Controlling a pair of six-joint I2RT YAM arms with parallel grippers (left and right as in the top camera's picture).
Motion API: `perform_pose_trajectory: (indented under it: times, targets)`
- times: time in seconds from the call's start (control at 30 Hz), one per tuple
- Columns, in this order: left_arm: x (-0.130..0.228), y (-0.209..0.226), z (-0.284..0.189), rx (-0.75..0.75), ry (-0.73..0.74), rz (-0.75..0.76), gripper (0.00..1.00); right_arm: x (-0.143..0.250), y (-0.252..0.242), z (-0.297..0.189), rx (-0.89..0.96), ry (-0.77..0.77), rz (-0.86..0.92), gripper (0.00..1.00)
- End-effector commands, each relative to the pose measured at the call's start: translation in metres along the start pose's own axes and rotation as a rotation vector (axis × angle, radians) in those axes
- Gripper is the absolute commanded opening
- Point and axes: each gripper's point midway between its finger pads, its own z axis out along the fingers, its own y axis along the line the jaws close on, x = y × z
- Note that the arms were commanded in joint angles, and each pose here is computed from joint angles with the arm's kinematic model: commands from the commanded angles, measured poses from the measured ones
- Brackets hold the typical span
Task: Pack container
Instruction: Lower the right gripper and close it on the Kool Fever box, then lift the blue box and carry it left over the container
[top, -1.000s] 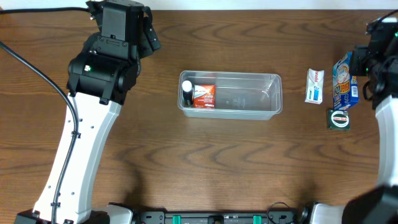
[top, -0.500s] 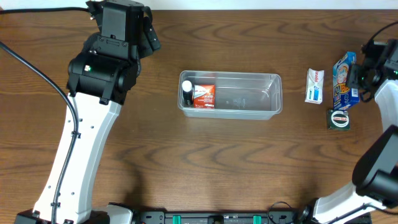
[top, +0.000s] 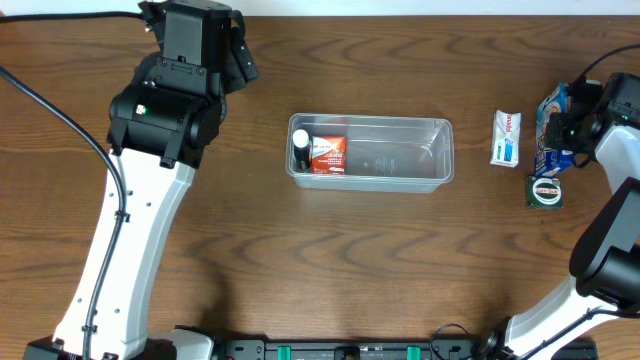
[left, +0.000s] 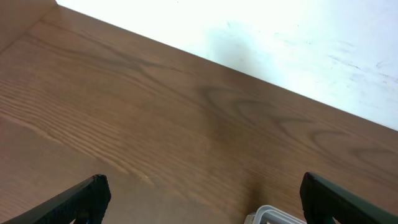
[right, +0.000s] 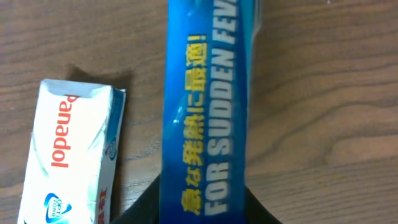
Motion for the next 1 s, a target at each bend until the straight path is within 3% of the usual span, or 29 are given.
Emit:
perform_pose_trajectory:
  times: [0.0,0.33,0.53,0.77,0.97]
  targets:
    - [-0.005,0.004,-0.002,-0.013,-0.016,0.007,0.98,-0.017,0.001,-0.017,-0.007,-0.055,-0.003,0.19]
    - [-0.005,0.004,-0.002,-0.013,-0.016,0.007,0.98,-0.054,0.011,-0.076,-0.008,-0.209,-0.033,0.15]
    - [-0.005,0.004,-0.002,-0.013,-0.016,0.007,0.98,-0.082,0.041,-0.133,-0.020,-0.346,-0.102,0.15]
    - [-0.005,0.004,-0.002,-0.013,-0.016,0.007,0.98,-0.093,0.131,-0.190,-0.131,-0.458,-0.271,0.17]
    - [-0.005,0.004,-0.002,-0.013,-0.016,0.007,0.98,-0.060,0.225,-0.202,-0.262,-0.417,-0.561,0.18]
